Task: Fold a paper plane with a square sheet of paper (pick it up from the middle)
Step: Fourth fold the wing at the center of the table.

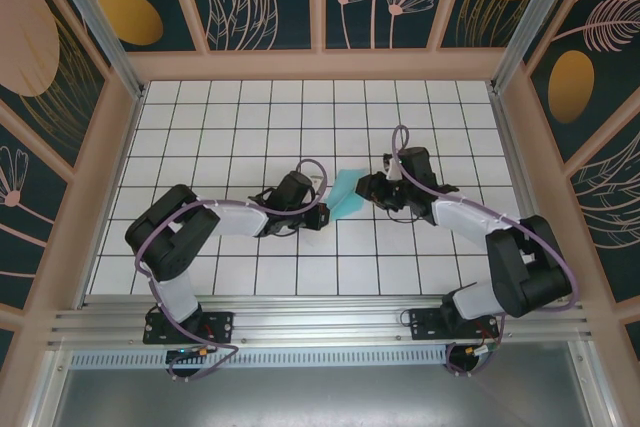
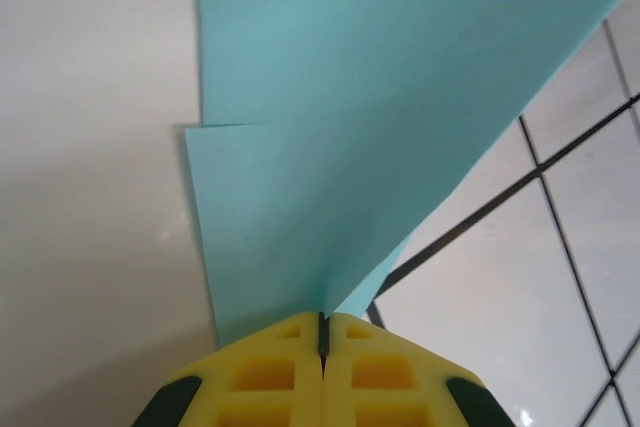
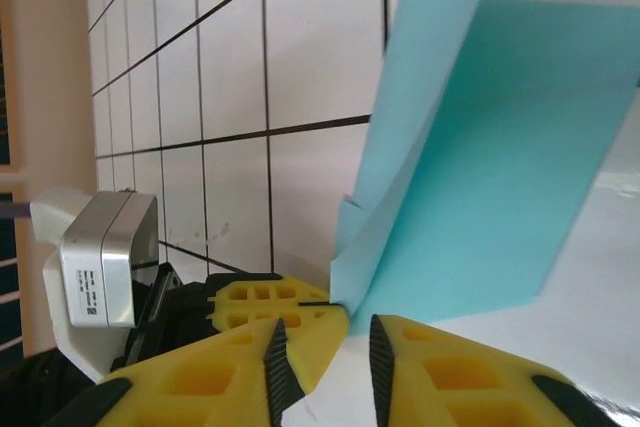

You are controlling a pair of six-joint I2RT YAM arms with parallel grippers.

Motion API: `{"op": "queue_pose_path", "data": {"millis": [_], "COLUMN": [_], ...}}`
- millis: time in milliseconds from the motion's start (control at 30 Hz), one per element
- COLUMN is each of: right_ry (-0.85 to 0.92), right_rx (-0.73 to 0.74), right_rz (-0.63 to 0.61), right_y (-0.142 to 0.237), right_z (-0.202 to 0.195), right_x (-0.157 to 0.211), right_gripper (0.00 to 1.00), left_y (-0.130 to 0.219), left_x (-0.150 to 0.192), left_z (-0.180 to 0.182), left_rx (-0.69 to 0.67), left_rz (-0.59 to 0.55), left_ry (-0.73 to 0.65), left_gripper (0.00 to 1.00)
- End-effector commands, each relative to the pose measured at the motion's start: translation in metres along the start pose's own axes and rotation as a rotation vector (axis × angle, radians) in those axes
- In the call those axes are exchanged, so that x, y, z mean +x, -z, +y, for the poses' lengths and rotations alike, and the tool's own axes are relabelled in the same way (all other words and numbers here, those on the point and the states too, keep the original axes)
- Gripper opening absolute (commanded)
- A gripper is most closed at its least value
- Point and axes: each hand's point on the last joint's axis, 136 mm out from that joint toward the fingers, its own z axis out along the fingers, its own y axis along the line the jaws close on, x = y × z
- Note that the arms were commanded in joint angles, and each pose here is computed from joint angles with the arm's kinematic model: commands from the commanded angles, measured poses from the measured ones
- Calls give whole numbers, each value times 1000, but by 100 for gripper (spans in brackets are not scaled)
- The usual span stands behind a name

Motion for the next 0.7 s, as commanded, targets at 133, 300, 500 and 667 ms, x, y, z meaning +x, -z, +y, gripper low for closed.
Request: {"op": "queue_pose_path", "data": {"millis": [133,300,500,667], "right_ry": [41,43,47,42], "right_rx": [-33,-65,-99,-98], "right_rz": [47,69,98,107], "right_y": [-23,-33,-45,-52], "right_z": [8,12,18,18], "right_x": [8,8,7,4], "right_gripper": [23,20,19,18], "left_y": [8,6,6,4], "left_x": [-12,-11,-9,-8], "left_z": [-29,-26,-23,-21], "left_rx": [177,180,203,208], "left_rz": [6,17,17,28], "left_ry": [72,99,121,139], "left_gripper": [5,5,5,5]}}
